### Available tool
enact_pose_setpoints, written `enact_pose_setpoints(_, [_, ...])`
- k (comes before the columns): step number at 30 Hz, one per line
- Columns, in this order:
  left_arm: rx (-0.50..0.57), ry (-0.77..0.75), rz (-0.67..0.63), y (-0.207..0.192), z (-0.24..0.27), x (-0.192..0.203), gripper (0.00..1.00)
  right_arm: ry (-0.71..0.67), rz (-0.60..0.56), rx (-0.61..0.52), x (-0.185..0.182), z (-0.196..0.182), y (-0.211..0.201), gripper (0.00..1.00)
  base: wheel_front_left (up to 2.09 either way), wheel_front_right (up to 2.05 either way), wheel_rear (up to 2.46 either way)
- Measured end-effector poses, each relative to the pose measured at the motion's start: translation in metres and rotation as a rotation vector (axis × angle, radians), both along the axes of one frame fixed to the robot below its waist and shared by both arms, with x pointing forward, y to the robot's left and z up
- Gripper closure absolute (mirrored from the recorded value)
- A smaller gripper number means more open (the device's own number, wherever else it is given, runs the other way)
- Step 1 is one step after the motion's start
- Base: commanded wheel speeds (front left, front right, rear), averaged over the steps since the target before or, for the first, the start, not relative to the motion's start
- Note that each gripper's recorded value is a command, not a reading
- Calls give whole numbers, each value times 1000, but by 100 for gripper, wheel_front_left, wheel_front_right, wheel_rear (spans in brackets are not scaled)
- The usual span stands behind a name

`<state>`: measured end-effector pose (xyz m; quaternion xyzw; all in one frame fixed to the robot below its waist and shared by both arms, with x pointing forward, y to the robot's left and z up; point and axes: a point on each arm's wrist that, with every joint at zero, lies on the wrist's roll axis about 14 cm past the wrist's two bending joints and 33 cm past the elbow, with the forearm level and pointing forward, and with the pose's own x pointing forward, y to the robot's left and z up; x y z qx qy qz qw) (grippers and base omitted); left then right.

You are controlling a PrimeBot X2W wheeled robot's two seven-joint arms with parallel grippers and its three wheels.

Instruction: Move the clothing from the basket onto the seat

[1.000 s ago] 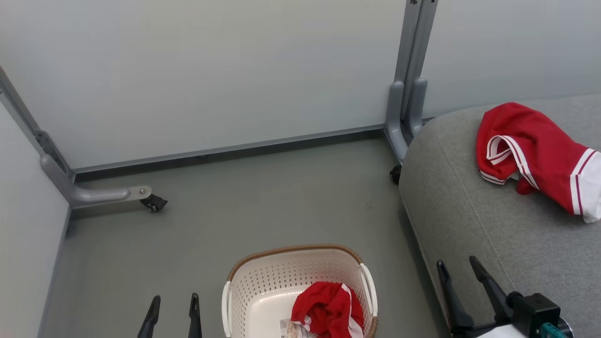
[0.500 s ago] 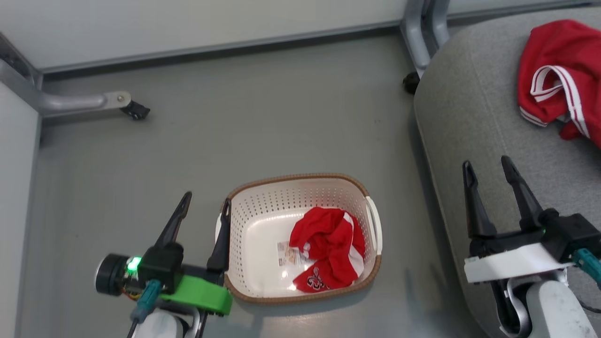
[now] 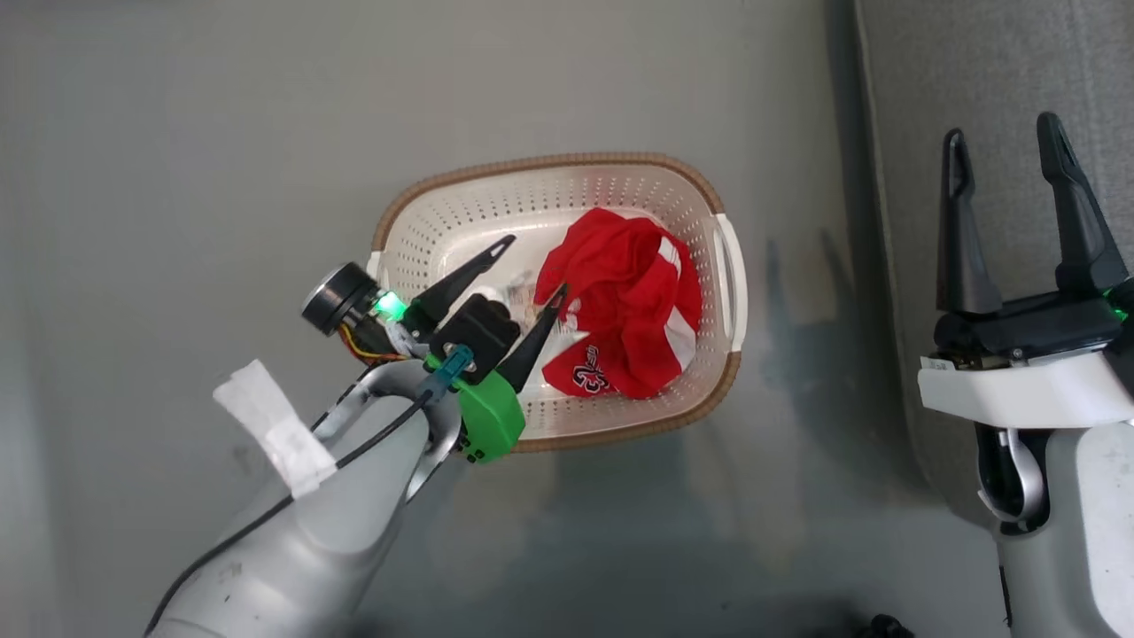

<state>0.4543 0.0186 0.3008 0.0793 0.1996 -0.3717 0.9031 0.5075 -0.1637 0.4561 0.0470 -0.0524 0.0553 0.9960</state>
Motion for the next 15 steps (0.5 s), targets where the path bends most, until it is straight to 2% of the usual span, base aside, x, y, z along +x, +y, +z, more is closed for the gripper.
enact_pose_setpoints(5, [71,103,-160,-19,-55,-5,0,91,23,-45,6,-49,1,0,0,0,0])
enact_pose_setpoints(15, [145,243,-262,-23,-137,-8,0,172,61,-73,16,-112,7,0,0,0,0])
